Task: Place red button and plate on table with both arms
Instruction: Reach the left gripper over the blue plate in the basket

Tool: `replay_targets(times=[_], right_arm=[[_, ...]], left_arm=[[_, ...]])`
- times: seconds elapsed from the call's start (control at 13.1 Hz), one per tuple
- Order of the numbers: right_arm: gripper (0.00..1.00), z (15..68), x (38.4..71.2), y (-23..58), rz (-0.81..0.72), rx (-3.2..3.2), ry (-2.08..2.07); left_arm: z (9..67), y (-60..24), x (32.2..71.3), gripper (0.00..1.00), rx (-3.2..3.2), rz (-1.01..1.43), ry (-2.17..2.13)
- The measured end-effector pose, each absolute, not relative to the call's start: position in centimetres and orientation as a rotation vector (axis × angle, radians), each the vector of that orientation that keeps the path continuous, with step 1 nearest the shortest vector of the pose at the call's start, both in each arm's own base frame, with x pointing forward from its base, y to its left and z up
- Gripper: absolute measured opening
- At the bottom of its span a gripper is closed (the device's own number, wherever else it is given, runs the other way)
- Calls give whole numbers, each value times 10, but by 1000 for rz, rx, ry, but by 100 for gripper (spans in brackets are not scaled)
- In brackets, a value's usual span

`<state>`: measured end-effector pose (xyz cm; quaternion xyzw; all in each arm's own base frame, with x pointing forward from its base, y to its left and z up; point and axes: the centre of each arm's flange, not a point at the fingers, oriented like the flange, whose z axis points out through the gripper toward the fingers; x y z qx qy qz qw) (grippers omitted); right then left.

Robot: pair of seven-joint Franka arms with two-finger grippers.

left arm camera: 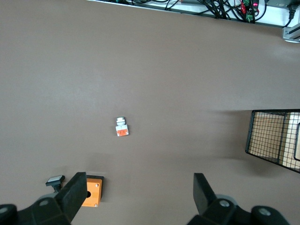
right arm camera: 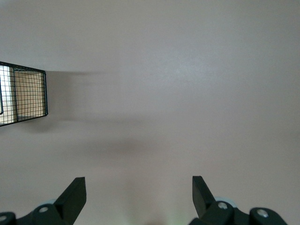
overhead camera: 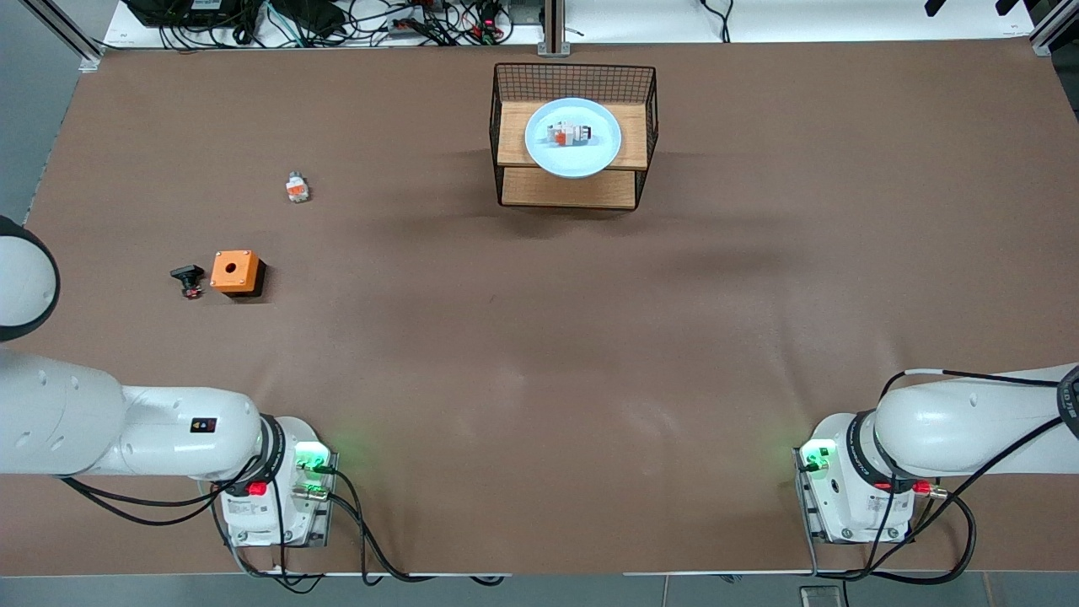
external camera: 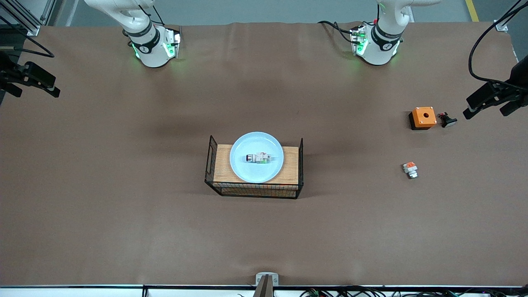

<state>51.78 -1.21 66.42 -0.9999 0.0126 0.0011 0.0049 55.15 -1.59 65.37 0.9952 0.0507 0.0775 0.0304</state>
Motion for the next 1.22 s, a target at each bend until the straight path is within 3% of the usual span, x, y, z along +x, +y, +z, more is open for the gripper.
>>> replay_targets(times=[0.76, 1.22], right_arm=[[100, 648, 527, -14, 48, -3135, 45], [100, 534, 582, -35, 347, -3159, 66]], left_arm=[[653, -32, 550, 100, 3062, 216, 206], [655, -151, 535, 100, 2991, 174, 493]])
